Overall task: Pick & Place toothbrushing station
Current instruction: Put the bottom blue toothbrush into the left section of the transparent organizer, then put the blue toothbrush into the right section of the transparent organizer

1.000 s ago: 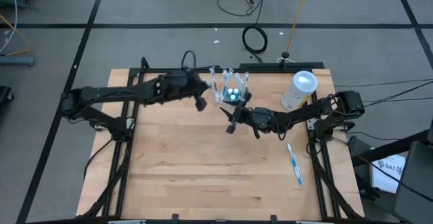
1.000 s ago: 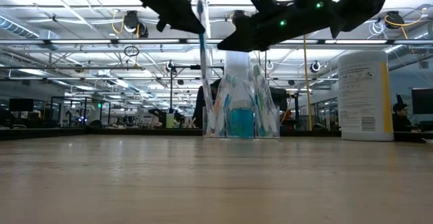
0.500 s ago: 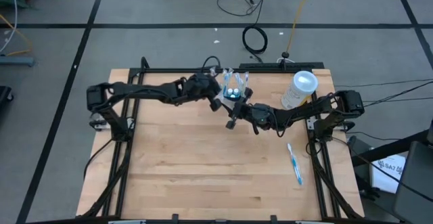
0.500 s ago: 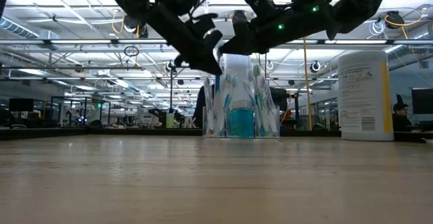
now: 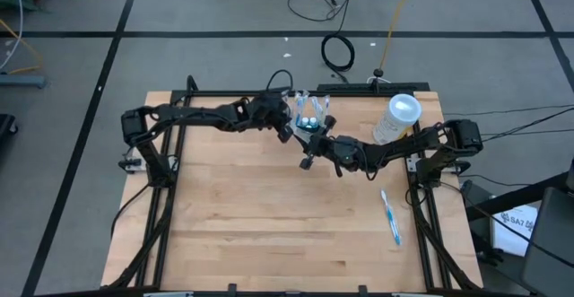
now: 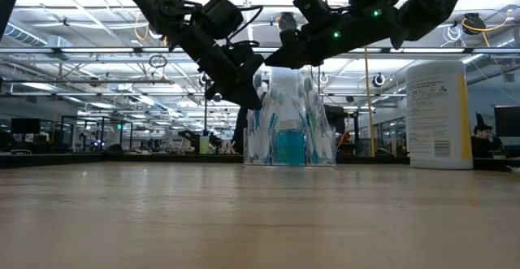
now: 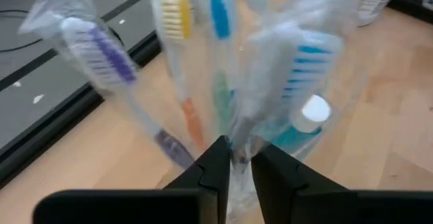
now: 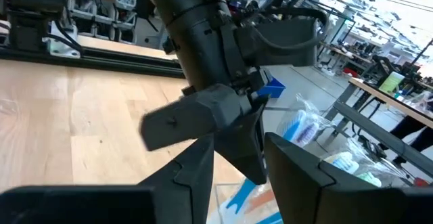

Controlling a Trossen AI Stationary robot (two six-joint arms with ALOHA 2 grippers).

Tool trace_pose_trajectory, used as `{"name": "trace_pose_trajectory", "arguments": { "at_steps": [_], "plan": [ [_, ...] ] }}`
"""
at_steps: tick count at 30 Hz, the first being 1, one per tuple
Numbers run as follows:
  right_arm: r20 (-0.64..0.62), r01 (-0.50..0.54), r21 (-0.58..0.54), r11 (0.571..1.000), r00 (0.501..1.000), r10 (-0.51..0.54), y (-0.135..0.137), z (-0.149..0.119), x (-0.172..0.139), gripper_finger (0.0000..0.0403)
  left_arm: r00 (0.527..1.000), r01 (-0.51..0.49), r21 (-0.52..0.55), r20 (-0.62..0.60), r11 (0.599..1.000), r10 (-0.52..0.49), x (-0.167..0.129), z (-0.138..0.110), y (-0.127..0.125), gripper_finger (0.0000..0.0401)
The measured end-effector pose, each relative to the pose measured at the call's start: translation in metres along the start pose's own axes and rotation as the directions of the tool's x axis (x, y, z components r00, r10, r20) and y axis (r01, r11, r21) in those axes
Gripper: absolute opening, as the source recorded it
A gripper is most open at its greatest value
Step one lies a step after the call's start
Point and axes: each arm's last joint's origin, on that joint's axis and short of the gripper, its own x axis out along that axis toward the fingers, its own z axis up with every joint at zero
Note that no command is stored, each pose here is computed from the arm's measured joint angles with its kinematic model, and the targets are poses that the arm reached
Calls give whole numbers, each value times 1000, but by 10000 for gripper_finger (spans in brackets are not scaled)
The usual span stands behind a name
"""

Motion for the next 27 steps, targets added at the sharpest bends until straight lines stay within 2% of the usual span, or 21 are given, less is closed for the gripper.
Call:
{"name": "trace_pose_trajectory", "arguments": {
  "at_steps": [11,17,27],
  "plan": [
    [1,-8,1,1000,1000,8,0,0,0,125,998,-23,57,-62,998,27,0,-6,5,112],
    [0,-8,2,1000,1000,8,0,0,0,125,993,-27,144,-114,989,43,-5,-9,6,142],
    [-30,-16,92,996,999,19,1,-3,0,125,984,-51,241,-154,969,91,-39,-3,2,128]
  ]
}}
